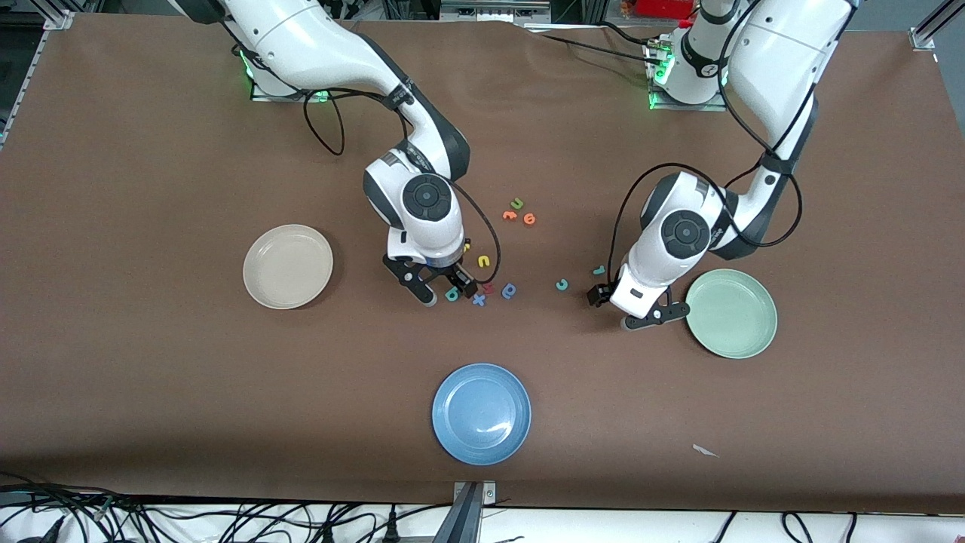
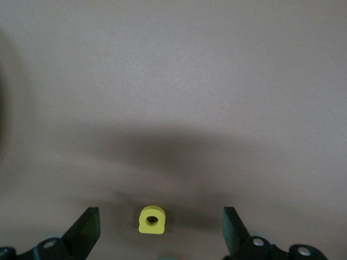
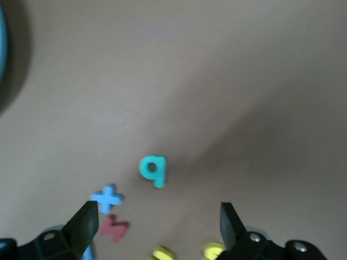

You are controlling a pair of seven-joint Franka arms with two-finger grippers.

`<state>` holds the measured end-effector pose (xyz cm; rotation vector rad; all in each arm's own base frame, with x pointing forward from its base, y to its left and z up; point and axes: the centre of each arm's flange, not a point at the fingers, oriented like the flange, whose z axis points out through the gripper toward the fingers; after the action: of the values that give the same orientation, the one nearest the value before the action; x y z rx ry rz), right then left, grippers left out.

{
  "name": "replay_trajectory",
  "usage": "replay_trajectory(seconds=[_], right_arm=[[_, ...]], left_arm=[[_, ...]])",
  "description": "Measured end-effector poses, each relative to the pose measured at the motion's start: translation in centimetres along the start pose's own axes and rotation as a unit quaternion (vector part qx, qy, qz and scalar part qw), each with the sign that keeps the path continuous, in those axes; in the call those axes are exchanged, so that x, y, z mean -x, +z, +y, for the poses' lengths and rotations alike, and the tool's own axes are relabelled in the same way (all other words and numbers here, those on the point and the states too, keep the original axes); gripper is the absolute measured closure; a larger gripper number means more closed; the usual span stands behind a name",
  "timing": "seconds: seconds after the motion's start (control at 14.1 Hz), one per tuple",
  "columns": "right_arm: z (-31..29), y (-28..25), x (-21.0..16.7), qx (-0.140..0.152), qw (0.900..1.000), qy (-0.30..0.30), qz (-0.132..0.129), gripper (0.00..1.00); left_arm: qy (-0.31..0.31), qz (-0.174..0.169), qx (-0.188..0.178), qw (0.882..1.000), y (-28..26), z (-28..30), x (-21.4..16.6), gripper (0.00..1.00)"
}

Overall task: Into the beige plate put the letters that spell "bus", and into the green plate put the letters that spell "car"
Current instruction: 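Grasp the teal letter and yellow letter with the right and left grippers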

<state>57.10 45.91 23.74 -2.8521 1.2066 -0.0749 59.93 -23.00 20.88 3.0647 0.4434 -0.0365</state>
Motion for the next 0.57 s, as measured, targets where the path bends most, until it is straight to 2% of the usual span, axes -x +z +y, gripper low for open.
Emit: replay_trajectory(seconds=[0.28,0.5,0.57], right_arm=[[-1.2,1.3,-0.5,-0.013,1.000,0.014,0.001,0.00],[-2.1,2.4,-1.0,-0.024,1.000,0.020,0.002,0.02],[-2.4,2.9,-1.2,-0.026,0.999,0.021,0.002,0.02]], left_arm=[[-0.002,0.000,0.003,1.000,2.2,-0.3,0.6,0.00],[0.004,-0.007,-0.004,1.000,3.5,-0.8,1.5,0.08],[0.007,-0.009,-0.007,1.000,3.8,-0.9,1.8,0.08]])
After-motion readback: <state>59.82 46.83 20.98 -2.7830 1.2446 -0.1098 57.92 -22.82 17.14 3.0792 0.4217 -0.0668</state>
